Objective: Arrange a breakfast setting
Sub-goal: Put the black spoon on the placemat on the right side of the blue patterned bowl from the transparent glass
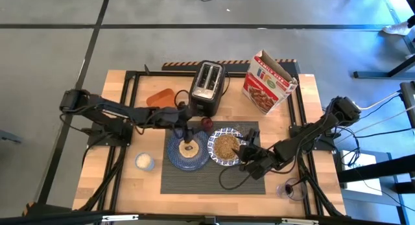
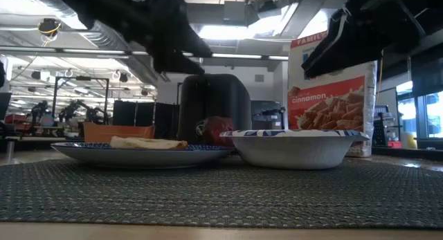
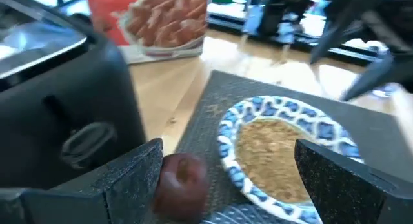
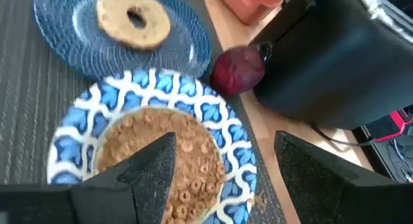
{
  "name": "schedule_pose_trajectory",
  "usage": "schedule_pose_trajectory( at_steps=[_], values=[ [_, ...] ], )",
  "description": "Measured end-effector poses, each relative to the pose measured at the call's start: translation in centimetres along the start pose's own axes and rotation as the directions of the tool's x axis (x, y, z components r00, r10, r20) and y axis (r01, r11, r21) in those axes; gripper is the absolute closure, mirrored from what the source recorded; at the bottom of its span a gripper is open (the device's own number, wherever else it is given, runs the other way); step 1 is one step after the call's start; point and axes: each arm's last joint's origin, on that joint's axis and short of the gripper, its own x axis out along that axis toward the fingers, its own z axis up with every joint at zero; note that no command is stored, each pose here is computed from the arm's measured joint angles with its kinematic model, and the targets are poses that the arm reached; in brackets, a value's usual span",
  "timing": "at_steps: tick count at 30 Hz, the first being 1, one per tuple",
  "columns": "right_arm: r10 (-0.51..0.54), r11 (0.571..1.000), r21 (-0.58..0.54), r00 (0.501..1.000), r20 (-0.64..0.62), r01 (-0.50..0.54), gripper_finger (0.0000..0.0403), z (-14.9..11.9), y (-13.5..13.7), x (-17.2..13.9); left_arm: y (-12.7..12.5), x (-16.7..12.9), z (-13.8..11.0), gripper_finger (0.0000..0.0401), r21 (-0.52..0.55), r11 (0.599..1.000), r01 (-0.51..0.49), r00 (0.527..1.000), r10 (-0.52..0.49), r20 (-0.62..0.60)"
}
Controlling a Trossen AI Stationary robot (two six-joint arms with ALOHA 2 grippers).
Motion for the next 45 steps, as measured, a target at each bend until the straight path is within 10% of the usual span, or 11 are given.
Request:
schedule_pose_trajectory(
  at_steps=[20,45],
  values=[
    [0.080,0.996,0.037,0.996,0.029,-0.081,0.0148,2.8,-0.5,-1.4,-5.9,-3.6,-0.4,0.0057,0.086,0.971,0.223,0.974,-0.226,0.026],
    [0.200,0.978,0.047,0.979,0.039,-0.201,0.0148,3.1,0.7,-0.8,-8.7,-3.3,-3.0,0.0057,0.162,0.956,0.244,0.970,-0.243,-0.032]
  ],
)
